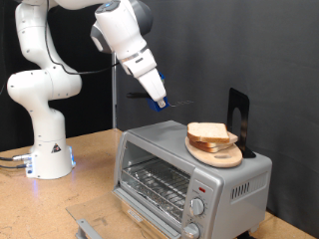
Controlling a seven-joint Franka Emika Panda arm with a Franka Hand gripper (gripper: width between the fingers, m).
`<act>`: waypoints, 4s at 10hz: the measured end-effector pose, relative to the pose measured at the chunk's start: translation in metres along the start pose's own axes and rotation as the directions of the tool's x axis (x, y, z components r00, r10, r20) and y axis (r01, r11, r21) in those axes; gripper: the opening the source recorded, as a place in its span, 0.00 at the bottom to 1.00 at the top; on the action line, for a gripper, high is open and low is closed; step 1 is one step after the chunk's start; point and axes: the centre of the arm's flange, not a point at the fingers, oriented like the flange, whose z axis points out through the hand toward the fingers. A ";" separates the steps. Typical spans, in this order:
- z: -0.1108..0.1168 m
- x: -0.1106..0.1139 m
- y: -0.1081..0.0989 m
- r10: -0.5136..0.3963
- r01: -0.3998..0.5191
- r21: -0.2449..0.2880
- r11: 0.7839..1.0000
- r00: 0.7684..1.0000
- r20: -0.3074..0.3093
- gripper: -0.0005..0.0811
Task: Make a piece of toast with the oven
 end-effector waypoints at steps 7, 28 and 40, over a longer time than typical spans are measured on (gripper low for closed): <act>0.010 0.004 0.009 0.010 -0.010 -0.003 1.000 1.000 0.008 0.45; 0.069 -0.013 0.011 -0.045 0.046 -0.039 0.998 0.998 0.041 0.84; 0.065 -0.024 0.021 -0.055 0.058 -0.037 0.998 0.995 0.081 0.84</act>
